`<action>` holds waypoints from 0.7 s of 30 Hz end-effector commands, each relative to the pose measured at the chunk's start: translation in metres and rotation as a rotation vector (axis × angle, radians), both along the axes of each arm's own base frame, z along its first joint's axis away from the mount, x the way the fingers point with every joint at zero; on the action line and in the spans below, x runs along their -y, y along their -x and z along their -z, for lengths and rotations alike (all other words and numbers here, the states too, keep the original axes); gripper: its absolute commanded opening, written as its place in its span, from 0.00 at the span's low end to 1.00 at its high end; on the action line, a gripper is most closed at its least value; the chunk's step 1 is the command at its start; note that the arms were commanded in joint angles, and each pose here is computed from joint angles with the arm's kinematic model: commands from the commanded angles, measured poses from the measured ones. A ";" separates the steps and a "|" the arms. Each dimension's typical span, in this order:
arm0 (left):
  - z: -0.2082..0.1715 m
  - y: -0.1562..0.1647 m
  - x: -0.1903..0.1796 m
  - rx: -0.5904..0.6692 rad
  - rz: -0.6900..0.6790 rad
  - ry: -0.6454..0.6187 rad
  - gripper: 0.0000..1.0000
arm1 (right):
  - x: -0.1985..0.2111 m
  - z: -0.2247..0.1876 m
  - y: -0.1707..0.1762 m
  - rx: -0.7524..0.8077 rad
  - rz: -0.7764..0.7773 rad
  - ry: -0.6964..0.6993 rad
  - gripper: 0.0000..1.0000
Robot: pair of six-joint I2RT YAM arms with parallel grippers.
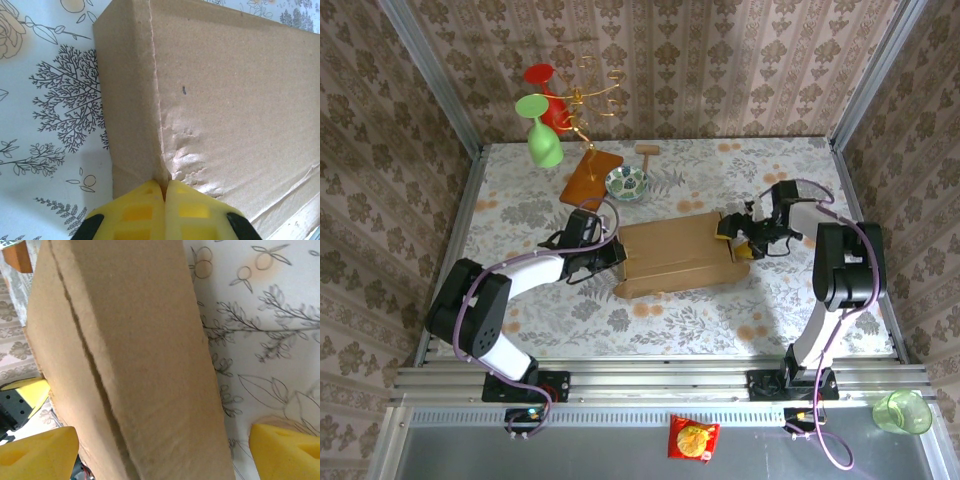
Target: Fold the paper box
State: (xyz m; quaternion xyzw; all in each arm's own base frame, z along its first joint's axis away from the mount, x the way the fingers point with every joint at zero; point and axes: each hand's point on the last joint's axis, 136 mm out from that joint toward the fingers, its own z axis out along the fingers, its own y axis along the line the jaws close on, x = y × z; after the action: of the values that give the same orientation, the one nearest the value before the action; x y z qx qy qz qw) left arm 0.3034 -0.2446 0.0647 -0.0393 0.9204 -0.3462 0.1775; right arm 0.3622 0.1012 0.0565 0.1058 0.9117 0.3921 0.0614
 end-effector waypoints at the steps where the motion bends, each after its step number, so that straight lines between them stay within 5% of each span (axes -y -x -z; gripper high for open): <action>1: 0.043 0.020 -0.031 -0.105 -0.033 -0.119 0.00 | -0.017 0.002 -0.001 -0.008 -0.032 -0.087 0.89; 18: 0.037 0.000 -0.041 -0.077 -0.078 -0.076 0.00 | -0.061 -0.028 -0.001 0.021 -0.013 -0.308 0.80; 21: 0.018 -0.010 -0.036 -0.031 -0.084 -0.046 0.13 | -0.064 -0.033 -0.003 0.017 0.016 -0.325 0.74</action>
State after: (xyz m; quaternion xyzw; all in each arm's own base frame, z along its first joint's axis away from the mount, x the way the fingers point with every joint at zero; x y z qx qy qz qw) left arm 0.3196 -0.2245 0.0658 -0.0606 0.9096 -0.3601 0.1982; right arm 0.3635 0.1541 0.0660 0.1165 0.8558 0.5014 0.0510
